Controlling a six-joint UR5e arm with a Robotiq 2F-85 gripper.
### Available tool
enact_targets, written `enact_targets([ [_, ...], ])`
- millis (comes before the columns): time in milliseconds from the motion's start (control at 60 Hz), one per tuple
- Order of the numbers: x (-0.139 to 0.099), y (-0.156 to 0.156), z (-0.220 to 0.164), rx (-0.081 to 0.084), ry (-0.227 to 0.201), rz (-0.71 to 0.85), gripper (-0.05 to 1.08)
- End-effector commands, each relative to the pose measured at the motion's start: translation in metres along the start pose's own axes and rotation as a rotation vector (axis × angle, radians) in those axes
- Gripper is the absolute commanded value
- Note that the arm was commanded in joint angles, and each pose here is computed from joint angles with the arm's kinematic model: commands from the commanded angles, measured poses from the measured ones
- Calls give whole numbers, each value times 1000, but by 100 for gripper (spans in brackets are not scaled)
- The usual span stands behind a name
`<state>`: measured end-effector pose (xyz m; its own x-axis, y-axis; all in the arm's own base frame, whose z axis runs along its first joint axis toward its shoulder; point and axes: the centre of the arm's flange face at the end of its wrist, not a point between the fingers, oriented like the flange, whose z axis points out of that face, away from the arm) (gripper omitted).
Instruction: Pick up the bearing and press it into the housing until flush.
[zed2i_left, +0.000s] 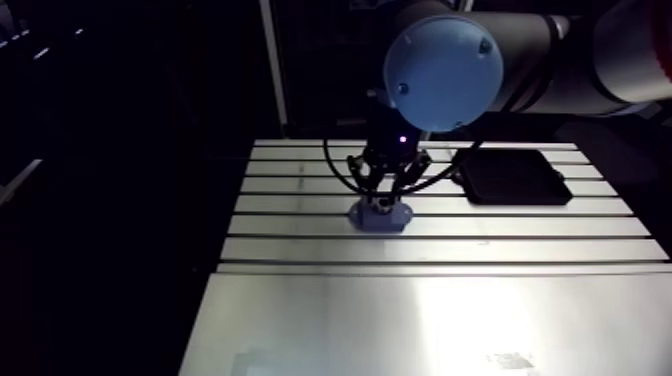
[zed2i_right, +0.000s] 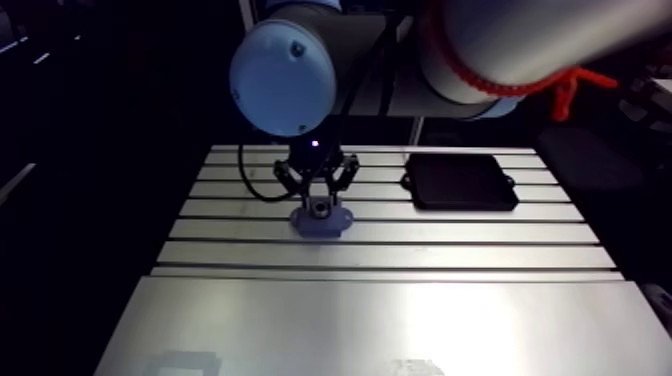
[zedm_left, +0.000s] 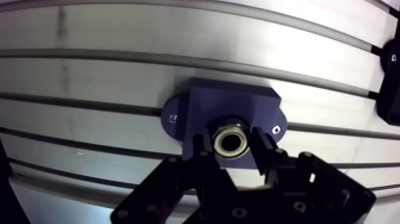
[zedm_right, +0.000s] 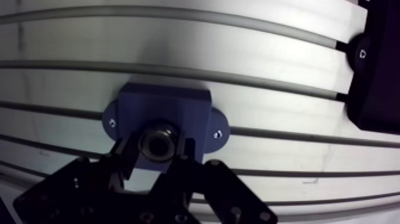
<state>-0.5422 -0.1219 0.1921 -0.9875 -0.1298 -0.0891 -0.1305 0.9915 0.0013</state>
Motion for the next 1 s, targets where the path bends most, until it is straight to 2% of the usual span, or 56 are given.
enact_targets([
  [17, 0, 0, 1, 0, -2, -1, 70],
  [1000, 0, 1, 2, 1, -3, -3, 71],
])
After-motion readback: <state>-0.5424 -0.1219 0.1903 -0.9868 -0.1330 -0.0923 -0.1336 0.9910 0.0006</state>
